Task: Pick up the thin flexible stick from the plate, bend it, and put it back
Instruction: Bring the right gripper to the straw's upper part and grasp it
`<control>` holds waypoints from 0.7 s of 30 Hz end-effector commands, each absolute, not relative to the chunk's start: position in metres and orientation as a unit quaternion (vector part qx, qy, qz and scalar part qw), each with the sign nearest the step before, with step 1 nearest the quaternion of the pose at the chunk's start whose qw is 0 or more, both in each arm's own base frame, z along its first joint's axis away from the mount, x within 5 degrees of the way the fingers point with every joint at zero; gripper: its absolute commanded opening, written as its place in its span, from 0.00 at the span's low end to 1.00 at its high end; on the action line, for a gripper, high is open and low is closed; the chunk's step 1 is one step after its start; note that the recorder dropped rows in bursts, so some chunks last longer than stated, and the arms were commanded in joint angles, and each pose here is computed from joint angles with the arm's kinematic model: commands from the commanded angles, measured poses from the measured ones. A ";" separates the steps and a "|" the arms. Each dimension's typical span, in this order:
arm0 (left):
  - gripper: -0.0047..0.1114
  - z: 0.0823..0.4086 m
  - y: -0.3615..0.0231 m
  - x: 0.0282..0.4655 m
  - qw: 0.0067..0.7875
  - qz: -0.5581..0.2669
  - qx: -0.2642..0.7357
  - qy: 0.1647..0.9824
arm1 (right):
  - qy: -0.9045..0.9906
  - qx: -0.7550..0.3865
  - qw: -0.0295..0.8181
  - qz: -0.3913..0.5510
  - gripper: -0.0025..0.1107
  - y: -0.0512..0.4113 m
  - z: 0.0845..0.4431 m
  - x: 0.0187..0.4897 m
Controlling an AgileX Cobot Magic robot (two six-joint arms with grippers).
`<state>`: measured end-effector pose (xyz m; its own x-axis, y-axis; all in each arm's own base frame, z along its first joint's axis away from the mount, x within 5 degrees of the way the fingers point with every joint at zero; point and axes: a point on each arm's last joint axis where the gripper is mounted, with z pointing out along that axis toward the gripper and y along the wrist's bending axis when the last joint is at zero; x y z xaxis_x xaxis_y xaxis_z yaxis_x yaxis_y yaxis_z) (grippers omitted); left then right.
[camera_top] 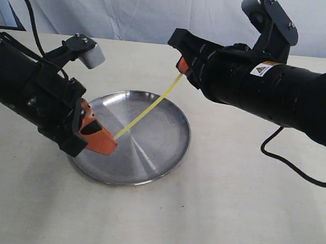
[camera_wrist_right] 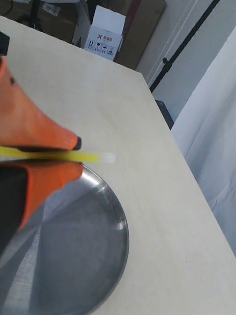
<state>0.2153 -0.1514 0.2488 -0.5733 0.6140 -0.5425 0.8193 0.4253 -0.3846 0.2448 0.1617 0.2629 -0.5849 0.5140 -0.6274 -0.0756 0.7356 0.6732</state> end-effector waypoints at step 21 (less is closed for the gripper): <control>0.52 0.257 -0.157 0.219 0.193 -0.346 0.372 0.839 | 0.833 0.133 0.412 0.343 0.02 0.164 0.260 0.242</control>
